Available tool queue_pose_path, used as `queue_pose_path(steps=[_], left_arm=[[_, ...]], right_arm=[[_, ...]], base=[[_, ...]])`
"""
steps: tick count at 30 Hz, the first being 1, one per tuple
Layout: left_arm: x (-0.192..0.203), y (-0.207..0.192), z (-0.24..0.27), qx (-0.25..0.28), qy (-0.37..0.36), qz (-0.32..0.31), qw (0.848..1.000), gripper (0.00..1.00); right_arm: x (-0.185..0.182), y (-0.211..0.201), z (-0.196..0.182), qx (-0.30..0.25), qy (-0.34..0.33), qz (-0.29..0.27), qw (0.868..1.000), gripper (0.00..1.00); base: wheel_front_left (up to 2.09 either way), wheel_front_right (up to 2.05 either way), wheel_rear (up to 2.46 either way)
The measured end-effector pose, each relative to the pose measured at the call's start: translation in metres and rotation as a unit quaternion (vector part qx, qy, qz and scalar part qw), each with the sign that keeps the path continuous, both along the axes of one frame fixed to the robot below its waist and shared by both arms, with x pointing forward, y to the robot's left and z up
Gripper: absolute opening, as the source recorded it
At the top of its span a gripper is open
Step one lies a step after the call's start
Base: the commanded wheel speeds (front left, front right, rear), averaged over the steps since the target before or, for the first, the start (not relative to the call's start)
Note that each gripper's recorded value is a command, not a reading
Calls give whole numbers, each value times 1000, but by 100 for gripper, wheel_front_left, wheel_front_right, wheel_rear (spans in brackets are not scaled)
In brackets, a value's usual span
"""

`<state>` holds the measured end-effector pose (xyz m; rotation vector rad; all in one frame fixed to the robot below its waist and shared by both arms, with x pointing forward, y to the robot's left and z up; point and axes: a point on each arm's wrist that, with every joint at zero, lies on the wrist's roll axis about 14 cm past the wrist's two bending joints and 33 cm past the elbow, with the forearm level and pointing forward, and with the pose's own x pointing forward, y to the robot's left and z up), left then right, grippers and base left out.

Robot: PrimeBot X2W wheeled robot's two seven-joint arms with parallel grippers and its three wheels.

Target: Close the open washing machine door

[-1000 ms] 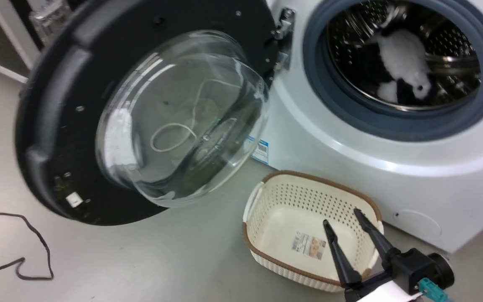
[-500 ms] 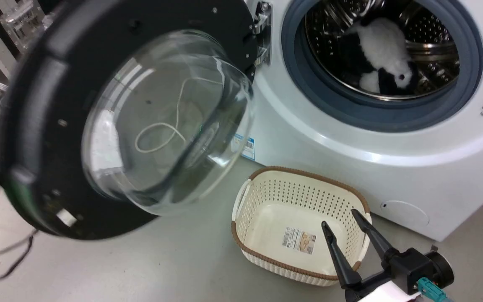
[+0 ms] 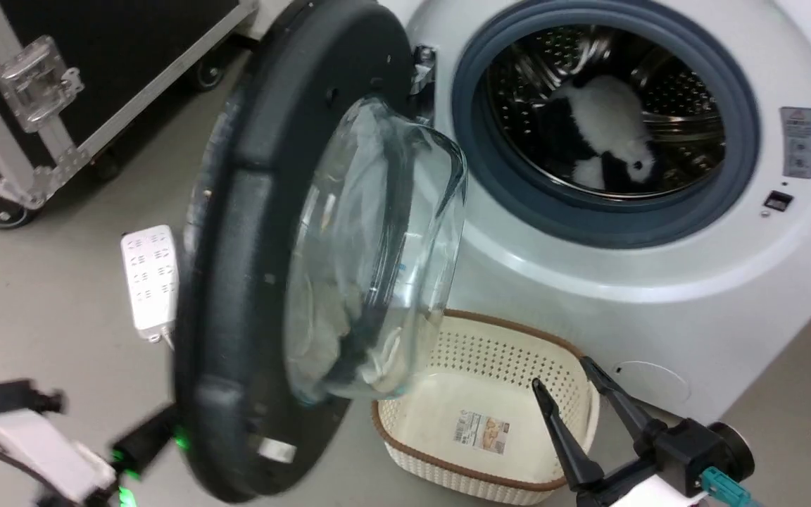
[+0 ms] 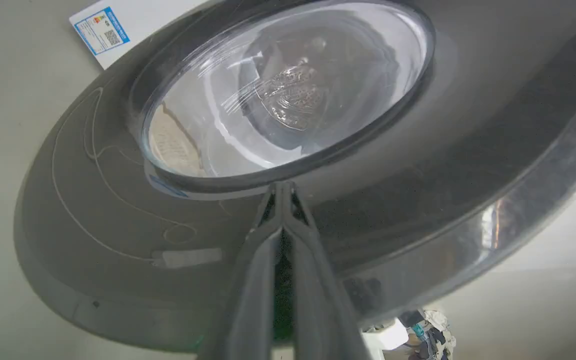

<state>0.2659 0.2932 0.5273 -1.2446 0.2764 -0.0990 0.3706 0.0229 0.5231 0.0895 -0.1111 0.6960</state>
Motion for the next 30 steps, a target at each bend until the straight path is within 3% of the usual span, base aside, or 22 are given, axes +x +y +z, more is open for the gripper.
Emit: queue_pose_path(steps=[7, 12, 19, 21, 30], left_arm=[[6, -76, -2, -56, -10, -91, 994, 0], [16, -139, -3, -148, -22, -144, 978, 0], [35, -210, -18, -189, -2, -200, 961, 0], [75, -244, -18, -205, -1, -213, 955, 0], [145, -302, -10, -228, -11, -226, 947, 0]], right_arm=[[2, -23, 1, 2, -1, -37, 999, 100], [2, -43, -2, 0, 3, -66, 998, 100], [6, -77, -2, -4, 0, -116, 993, 100], [7, -125, -7, -9, 7, -185, 983, 100], [0, -181, -24, -16, 35, -272, 961, 100]], base=[[0, 0, 0], [0, 0, 0], [0, 0, 0], [0, 0, 0], [0, 0, 0]])
